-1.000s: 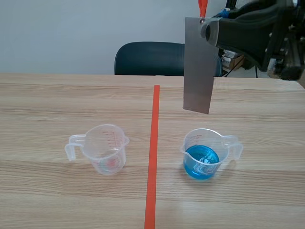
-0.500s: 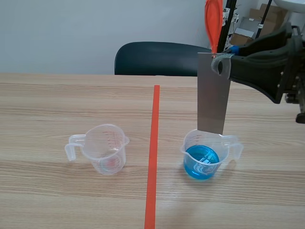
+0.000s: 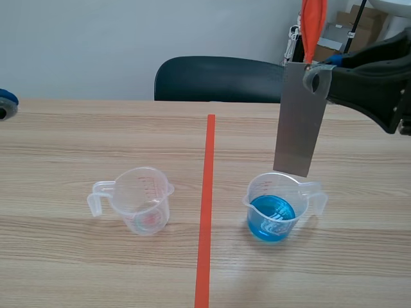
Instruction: Do the redox reaction experiment. move the plate over the blue solution
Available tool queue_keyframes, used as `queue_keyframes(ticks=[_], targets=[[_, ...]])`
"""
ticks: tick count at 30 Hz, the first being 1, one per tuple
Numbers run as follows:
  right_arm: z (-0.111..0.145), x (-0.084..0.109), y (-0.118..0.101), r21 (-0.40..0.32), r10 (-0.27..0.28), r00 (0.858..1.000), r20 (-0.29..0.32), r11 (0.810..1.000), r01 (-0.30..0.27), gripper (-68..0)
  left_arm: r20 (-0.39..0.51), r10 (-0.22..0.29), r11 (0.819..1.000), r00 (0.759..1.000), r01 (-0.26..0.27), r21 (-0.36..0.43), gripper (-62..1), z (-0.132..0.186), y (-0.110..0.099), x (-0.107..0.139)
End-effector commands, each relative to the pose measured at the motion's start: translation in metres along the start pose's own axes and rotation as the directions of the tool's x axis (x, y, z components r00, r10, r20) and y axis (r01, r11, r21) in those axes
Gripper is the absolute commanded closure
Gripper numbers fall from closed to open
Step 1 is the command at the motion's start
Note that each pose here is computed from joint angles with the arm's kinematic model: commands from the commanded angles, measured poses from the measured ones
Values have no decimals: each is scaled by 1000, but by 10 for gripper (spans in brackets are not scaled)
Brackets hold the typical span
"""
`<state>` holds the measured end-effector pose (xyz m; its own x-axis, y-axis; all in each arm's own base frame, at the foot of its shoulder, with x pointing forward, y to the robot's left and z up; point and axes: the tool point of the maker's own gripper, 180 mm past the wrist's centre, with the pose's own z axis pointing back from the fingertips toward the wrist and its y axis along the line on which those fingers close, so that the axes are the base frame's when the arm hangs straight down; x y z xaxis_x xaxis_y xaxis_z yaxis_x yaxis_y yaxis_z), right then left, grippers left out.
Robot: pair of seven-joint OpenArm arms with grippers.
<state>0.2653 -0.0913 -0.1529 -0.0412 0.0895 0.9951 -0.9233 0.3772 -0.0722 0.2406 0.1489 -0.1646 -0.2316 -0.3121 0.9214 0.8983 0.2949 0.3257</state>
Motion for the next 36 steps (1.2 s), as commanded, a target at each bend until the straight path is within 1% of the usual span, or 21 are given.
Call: queue_keyframes(ticks=[1,5,7,10,13,16,19,23,26,28,33,35,36], targets=[[3,20,-6,-11,34,998,46,999,-33,-6,25,-12,999,1000,11,39,-36,2,11,6],[5,26,-9,-17,49,997,60,999,-48,-6,18,-21,999,1000,20,45,-36,2,12,5],[6,29,-11,-21,58,996,66,998,-56,-6,5,-16,999,1000,16,51,-36,2,12,2],[6,32,-12,-31,65,995,81,998,-63,-6,2,-10,996,1000,10,94,-36,7,13,-4],[4,32,-14,-46,77,993,93,996,-73,-6,1,-17,994,1000,17,108,-36,11,9,-8],[1,29,-11,-37,83,992,92,996,-80,-6,12,-41,991,999,39,124,-36,13,11,-6],[-2,27,-8,-28,88,992,91,996,-86,-6,36,-43,989,998,38,140,-36,15,13,-2],[-2,27,-8,-28,86,992,95,996,-83,-6,44,-67,990,997,61,127,-36,12,8,-2],[-1,28,-8,-27,86,991,103,996,-83,-6,19,-78,992,997,76,104,-36,4,2,-11],[-1,29,-8,-27,85,990,110,996,-83,-6,18,-86,992,996,84,95,-36,-3,0,-15],[-1,30,0,19,49,992,114,998,-51,-6,7,-99,992,995,98,84,-36,-20,4,-20],[-1,30,0,19,42,992,118,999,-44,-6,13,-103,992,995,102,75,-36,-26,4,-20],[-1,30,0,14,29,992,124,999,-31,-6,20,-107,992,994,106,73,-36,-29,5,-18]])
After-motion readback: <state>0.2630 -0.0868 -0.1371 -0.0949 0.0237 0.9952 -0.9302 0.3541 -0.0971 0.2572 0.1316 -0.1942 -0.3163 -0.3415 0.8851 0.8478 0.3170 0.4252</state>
